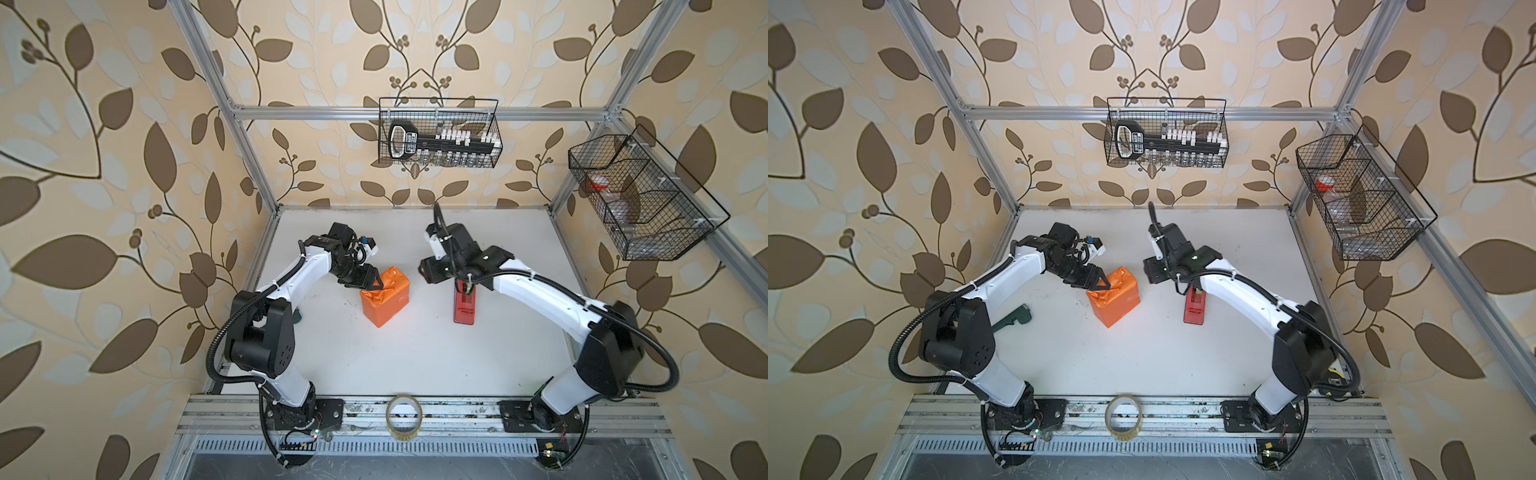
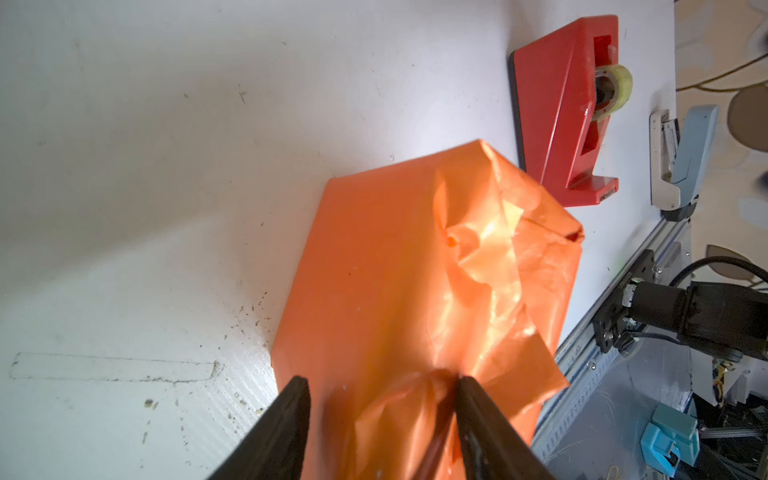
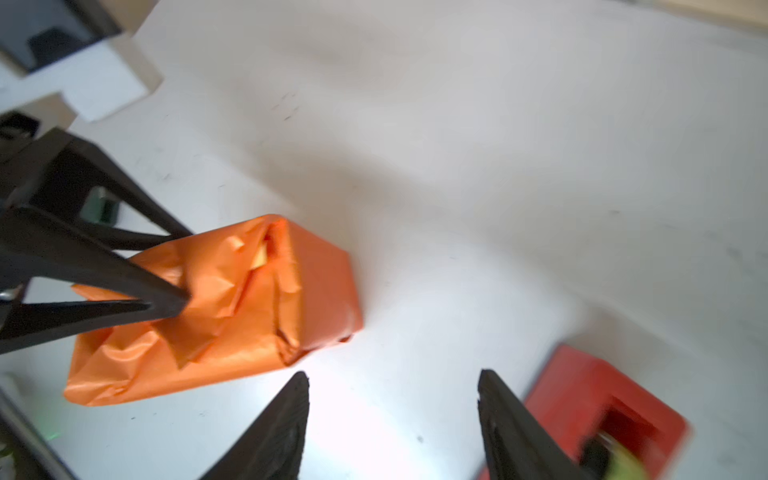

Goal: Wrap the gift box in paper
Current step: 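Move the right gripper to the red tape dispenser and grip it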

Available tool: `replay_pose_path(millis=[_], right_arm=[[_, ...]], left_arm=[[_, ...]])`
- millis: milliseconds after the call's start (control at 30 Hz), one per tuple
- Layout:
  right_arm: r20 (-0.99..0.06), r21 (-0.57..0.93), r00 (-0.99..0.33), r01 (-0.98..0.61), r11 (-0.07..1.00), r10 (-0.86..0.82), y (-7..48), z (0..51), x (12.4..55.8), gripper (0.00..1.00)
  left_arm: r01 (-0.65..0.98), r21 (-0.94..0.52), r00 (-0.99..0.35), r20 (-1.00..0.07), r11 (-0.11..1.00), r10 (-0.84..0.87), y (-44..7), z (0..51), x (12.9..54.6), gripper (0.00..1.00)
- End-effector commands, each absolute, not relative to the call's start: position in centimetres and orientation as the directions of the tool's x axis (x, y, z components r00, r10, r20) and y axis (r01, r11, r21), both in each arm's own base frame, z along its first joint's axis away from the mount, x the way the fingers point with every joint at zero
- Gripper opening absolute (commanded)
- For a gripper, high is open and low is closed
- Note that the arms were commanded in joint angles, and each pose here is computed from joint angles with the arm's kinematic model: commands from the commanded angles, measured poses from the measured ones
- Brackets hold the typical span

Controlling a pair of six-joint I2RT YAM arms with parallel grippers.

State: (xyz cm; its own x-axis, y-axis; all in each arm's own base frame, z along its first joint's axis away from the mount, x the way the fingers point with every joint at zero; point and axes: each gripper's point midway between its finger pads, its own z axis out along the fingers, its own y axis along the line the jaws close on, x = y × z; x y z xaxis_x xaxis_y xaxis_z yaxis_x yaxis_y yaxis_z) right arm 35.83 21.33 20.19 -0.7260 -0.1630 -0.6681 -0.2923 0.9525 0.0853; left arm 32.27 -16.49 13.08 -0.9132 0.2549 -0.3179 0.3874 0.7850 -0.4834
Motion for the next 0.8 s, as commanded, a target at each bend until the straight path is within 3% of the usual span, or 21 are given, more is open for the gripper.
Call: replay_pose_path(millis=[0,233,767], right_arm=[[-0.525,-0.046,-0.849,-0.051,0.998,-0.068,14.0,14.7,31.8,0.66],[-0.477,0.117,-0.864,0.121,0.986,0.163,12.6,9.4,28.3,0.65],[-0.424,0.108,-0.886,0.158,0.981,0.189,14.4,5.4,28.7,0.69]], left_arm=[[0.358,-0.387,-0.931,-0.216,0.85,0.294,-14.3,10.4,31.2,0.58],[0.355,-0.396,-0.933,-0.211,0.847,0.293,-14.5,10.5,31.2,0.57],[0.351,-0.401,-0.934,-0.211,0.846,0.288,-14.6,10.9,31.4,0.57]])
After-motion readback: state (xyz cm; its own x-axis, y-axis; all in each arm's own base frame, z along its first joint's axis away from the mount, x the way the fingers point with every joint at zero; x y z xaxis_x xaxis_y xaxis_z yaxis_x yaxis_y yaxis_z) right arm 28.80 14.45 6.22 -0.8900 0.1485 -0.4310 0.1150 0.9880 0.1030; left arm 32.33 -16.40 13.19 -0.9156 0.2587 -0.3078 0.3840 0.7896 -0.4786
